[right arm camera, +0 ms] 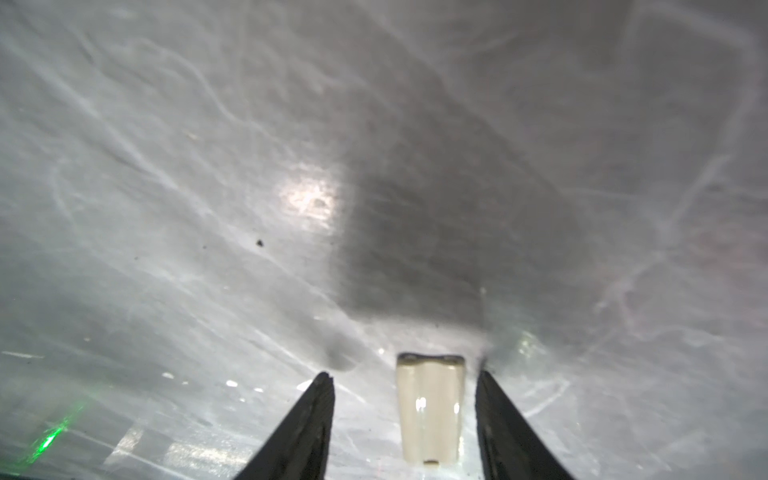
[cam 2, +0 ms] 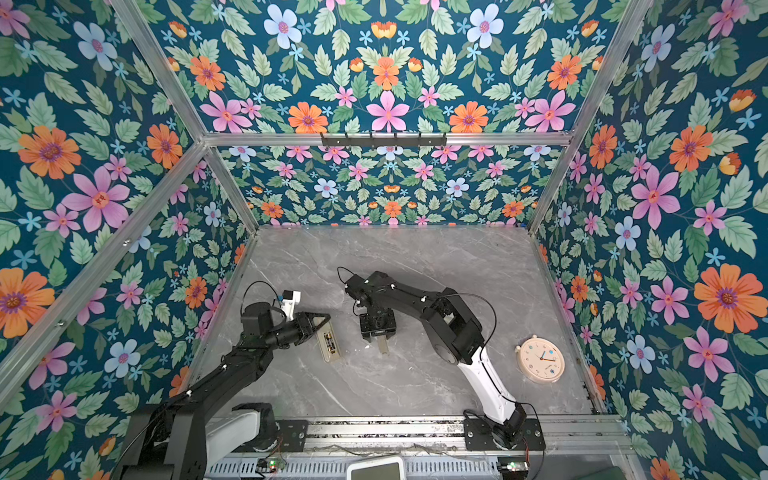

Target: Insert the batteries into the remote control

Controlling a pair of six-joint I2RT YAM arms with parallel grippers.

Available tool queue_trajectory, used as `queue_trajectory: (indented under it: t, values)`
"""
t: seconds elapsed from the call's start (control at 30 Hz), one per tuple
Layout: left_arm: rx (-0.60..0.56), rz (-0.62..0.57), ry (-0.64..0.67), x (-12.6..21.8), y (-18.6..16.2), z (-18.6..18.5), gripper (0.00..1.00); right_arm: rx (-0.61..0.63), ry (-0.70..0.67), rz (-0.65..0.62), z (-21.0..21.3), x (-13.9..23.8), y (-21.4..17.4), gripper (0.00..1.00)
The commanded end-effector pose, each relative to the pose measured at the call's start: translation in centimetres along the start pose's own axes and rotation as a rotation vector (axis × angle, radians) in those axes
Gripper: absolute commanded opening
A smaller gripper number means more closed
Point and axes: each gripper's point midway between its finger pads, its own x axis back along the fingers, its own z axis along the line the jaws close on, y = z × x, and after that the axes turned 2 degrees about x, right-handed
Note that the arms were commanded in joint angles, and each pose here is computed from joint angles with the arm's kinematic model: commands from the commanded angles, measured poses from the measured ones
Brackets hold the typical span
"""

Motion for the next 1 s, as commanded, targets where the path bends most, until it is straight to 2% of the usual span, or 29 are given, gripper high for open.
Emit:
queue_trajectory:
  t: [0.0, 0.2, 0.53, 0.97]
  values:
    - [-0.034, -0.007, -0.021, 0.0, 0.3, -0.6, 0.0, -0.007, 0.004, -0.026, -0.1, 1.3, -0.1, 0.61]
    - [-0.039, -0.009, -0.022, 0.2, 0.3, -0.7, 0.0, -0.087, 0.069, -0.021, -0.4, 1.8, -0.8, 0.63]
    - [-0.039, -0.008, -0.026, 0.2, 0.3, -0.8, 0.0, -0.069, 0.088, 0.036, 0.6, 0.4, -2.1, 0.63]
    - [-0.041, -0.011, -0.03, 0.2, 0.3, -0.9, 0.0, -0.095, 0.045, 0.084, -0.6, -0.6, -3.3, 0.59]
